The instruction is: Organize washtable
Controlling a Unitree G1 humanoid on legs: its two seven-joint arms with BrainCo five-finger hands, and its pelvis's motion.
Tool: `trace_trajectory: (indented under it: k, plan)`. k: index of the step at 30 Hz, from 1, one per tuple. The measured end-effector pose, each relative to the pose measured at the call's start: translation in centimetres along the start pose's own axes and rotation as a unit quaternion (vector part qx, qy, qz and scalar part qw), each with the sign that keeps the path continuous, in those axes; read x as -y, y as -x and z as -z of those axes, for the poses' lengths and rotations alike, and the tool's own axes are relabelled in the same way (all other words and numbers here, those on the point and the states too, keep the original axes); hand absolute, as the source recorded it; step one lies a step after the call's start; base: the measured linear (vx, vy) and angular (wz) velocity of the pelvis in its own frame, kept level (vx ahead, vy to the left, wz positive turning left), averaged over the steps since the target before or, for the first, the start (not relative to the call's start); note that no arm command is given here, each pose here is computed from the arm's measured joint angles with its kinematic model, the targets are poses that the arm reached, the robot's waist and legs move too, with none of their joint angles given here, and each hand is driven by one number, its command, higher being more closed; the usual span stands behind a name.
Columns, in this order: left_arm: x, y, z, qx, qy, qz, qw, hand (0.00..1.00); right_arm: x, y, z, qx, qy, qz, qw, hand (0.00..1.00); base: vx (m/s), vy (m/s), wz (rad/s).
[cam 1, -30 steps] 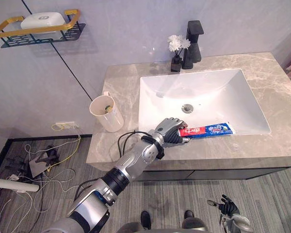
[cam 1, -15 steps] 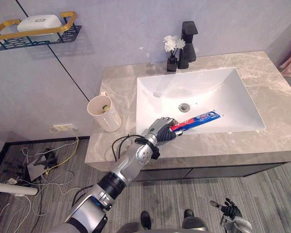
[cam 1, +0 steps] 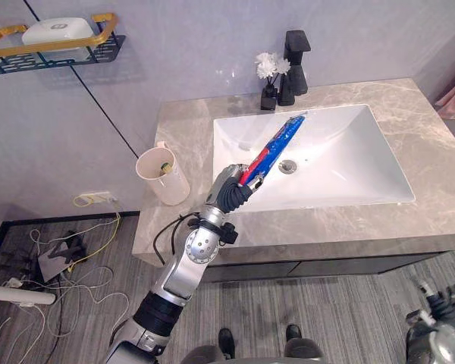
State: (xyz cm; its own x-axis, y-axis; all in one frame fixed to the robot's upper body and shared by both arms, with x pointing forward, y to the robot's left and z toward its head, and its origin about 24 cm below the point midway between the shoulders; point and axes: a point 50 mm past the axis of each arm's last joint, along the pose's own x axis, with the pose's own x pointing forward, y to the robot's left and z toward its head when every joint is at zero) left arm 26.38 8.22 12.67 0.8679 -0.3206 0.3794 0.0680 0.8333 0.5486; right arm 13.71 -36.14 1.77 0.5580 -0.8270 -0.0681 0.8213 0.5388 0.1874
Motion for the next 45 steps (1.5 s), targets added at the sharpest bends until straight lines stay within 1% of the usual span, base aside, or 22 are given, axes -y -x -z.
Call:
trace_trajectory:
  k: [3,5,7,10,13,16,17,19,22,24,26,29,30,33,36,39,40,45]
  plan:
    - [-0.7,0.6,-0.2,0.0,0.003,-0.018,1.0,1.0,-1.0,0.1,-2.9,0.067,-0.024,-0.016,0.997,0.0,-0.04,-0.035,-0.09]
    - [-0.7,0.9,-0.1,-0.004,0.005,-0.019,1.0,1.0,-1.3,0.2,-3.7,0.089,-0.033,-0.023,0.995,0.0,-0.03,-0.019,-0.04]
    - [-0.8,1.2,-0.3,-0.001,0.008,-0.021,1.0,1.0,-2.0,0.3,-5.0,0.119,-0.058,-0.041,0.99,0.0,-0.02,-0.007,-0.07]
    - [-1.4,1.3,-0.5,0.006,0.015,-0.031,0.999,1.0,-4.3,0.1,-7.0,0.151,-0.091,-0.108,0.978,0.0,-0.03,0.007,-0.1]
    - [-1.8,1.3,-0.5,0.009,0.02,-0.037,0.999,1.0,-7.6,0.0,-9.7,0.196,-0.102,-0.207,0.953,0.0,-0.01,0.002,-0.02]
    - [-1.7,1.3,-0.5,0.01,0.025,-0.035,0.999,1.0,-10.3,0.2,-11.2,0.218,-0.121,-0.278,0.928,0.0,-0.02,-0.006,0.03]
    - [-1.7,1.3,-0.5,0.01,0.026,-0.034,0.999,1.0,-10.8,0.3,-11.3,0.218,-0.129,-0.29,0.923,0.0,-0.03,-0.008,0.07]
    - [-1.7,1.4,-0.6,0.011,0.029,-0.03,0.999,1.0,-12.9,0.9,-11.3,0.206,-0.156,-0.333,0.907,0.0,-0.03,-0.006,0.11]
    - [-1.5,1.4,-0.7,0.015,0.038,-0.026,0.999,1.0,-15.2,1.9,-10.6,0.182,-0.172,-0.383,0.889,0.0,-0.01,-0.007,0.11]
    - [-1.1,1.3,-1.2,0.024,0.043,-0.019,0.999,1.0,-18.0,3.3,-10.3,0.158,-0.191,-0.441,0.863,0.0,0.0,-0.007,0.08]
    - [-0.2,1.3,-1.7,0.032,0.051,-0.003,0.998,1.0,-19.9,4.4,-9.7,0.128,-0.201,-0.48,0.844,0.0,0.0,-0.003,0.06]
    - [0.1,1.1,-2.1,0.043,0.053,0.006,0.998,1.0,-21.4,5.6,-8.9,0.095,-0.22,-0.513,0.825,0.0,-0.01,-0.004,0.12]
    - [0.1,1.0,-2.3,0.047,0.053,0.004,0.998,1.0,-22.3,6.4,-8.2,0.068,-0.235,-0.532,0.811,0.0,-0.03,-0.011,0.09]
    - [0.2,0.9,-2.4,0.05,0.054,0.007,0.997,1.0,-23.8,7.9,-7.0,0.02,-0.261,-0.554,0.79,0.0,-0.05,0.0,0.04]
    - [0.5,0.9,-2.6,0.053,0.056,0.011,0.997,1.0,-24.7,9.1,-6.4,-0.01,-0.279,-0.575,0.769,0.0,-0.04,0.018,0.03]
    - [0.4,0.7,-2.7,0.057,0.055,0.011,0.997,1.0,-25.1,9.7,-6.1,-0.031,-0.293,-0.584,0.757,0.0,-0.05,0.016,-0.01]
    - [0.4,0.6,-2.8,0.061,0.054,0.01,0.997,1.0,-25.4,10.3,-5.9,-0.044,-0.299,-0.593,0.746,0.0,-0.05,0.013,0.0]
    - [0.4,0.4,-3.0,0.065,0.053,0.009,0.996,1.0,-26.6,11.9,-5.8,-0.065,-0.313,-0.617,0.719,0.0,-0.04,0.004,0.0]
